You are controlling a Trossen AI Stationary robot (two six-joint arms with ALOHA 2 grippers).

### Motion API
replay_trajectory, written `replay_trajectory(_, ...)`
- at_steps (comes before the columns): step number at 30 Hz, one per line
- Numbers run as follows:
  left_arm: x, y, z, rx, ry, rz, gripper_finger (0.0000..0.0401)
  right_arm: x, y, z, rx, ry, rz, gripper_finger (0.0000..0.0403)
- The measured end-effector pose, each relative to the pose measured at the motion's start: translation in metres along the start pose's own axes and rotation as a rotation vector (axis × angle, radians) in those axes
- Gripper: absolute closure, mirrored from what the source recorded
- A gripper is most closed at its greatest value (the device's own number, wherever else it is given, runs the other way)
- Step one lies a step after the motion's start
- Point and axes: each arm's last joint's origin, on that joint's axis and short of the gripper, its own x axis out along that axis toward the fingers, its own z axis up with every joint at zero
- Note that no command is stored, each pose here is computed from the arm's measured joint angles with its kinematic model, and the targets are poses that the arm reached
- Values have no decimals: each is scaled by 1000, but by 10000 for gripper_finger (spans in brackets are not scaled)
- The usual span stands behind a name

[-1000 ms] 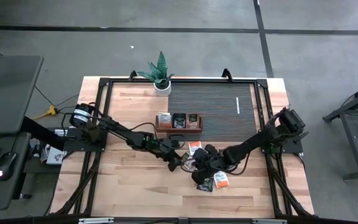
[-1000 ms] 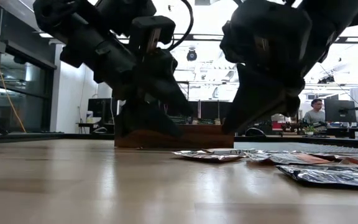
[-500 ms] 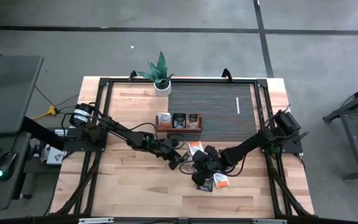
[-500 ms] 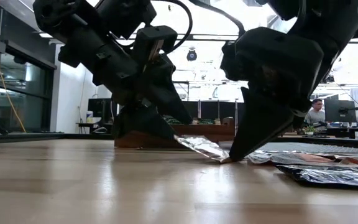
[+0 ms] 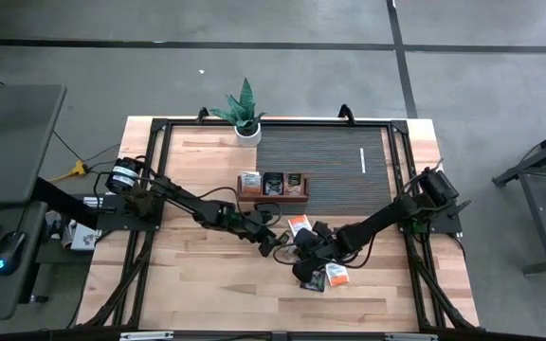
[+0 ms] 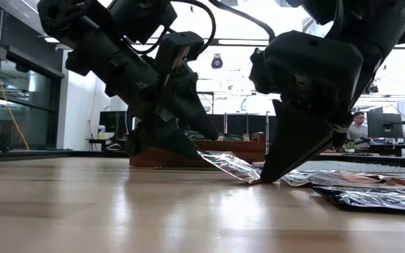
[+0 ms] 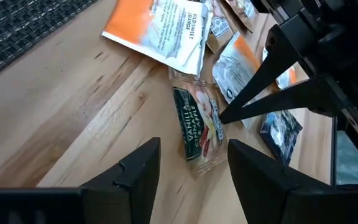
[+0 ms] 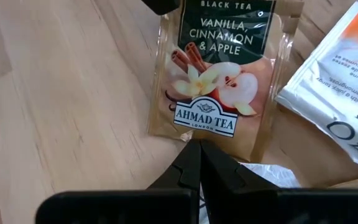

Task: Pick & Place Tea
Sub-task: Put the brown tea bag into the right section of the wooden organizer

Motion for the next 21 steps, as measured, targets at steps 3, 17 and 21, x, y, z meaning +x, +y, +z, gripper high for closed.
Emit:
replay_trajectory(3,0,1,2,-7,-3,4,216,0,0,0,0,-1,-1,403)
replay_trajectory(17,0,17,18,-101,81,-21,216,1,0,0,0,1,-1,403)
replay_trajectory(21,6,18,14,-104,119,-35,216,1,0,-1,-1,-1,-3,403)
